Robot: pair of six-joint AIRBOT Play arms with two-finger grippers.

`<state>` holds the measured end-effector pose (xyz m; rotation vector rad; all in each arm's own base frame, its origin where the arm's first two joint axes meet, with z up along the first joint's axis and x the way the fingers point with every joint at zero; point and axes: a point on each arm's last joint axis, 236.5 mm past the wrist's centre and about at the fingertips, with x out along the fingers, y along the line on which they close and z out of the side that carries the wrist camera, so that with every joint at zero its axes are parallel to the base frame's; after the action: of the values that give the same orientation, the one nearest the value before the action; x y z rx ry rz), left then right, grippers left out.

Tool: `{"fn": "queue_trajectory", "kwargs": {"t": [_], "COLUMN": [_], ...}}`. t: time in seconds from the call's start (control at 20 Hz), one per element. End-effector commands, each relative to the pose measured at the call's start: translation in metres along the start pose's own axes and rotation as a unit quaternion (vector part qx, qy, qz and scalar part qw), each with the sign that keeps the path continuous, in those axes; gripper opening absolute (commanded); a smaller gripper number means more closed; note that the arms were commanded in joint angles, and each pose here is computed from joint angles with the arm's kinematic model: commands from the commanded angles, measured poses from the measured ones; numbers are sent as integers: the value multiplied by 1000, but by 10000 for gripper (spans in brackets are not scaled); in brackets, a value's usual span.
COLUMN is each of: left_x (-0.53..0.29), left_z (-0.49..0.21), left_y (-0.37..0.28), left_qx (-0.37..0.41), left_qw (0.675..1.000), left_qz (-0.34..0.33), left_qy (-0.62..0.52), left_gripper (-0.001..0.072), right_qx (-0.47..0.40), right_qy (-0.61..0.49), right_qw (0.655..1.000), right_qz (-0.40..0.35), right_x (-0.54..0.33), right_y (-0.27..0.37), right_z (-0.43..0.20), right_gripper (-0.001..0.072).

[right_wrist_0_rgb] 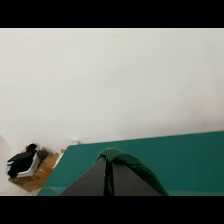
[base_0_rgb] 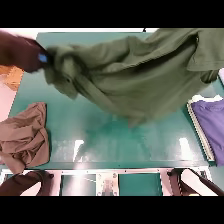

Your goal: Fold the shirts.

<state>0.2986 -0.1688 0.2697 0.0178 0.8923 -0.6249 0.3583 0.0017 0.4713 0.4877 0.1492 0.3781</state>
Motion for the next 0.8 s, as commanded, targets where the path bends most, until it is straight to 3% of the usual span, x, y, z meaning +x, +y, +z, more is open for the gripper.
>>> {"fn": "queue_trajectory", "kwargs": {"t": [0.0,0.2,0.35,0.4,0.45,0.55,0.75], "left_x": [98,230,297,306,308,294,217], "left_z": [-55,-132,-147,-142,-128,-86,-42], "left_y": [31,71,97,102,108,135,213], "left_qx": [-59,-101,-125,-123,-122,-118,-172], "left_qw": [993,965,954,955,958,971,971], "left_qz": [-14,-38,-36,-35,-32,-12,28], "left_qy": [106,240,270,269,256,208,163], "left_gripper": [22,22,25,278,650,674,674], "right_qx": [68,139,193,201,210,216,218], "right_qy": [108,294,355,359,359,349,403], "right_qw": [992,945,913,909,907,908,880], "right_qz": [-10,-41,-56,-62,-68,-81,-126], "right_x": [72,167,202,207,208,198,122], "right_y": [-68,-144,-180,-189,-197,-214,-246], "right_z": [-63,-223,-305,-315,-319,-307,-299], "right_gripper": [19,18,36,161,269,340,326]}}
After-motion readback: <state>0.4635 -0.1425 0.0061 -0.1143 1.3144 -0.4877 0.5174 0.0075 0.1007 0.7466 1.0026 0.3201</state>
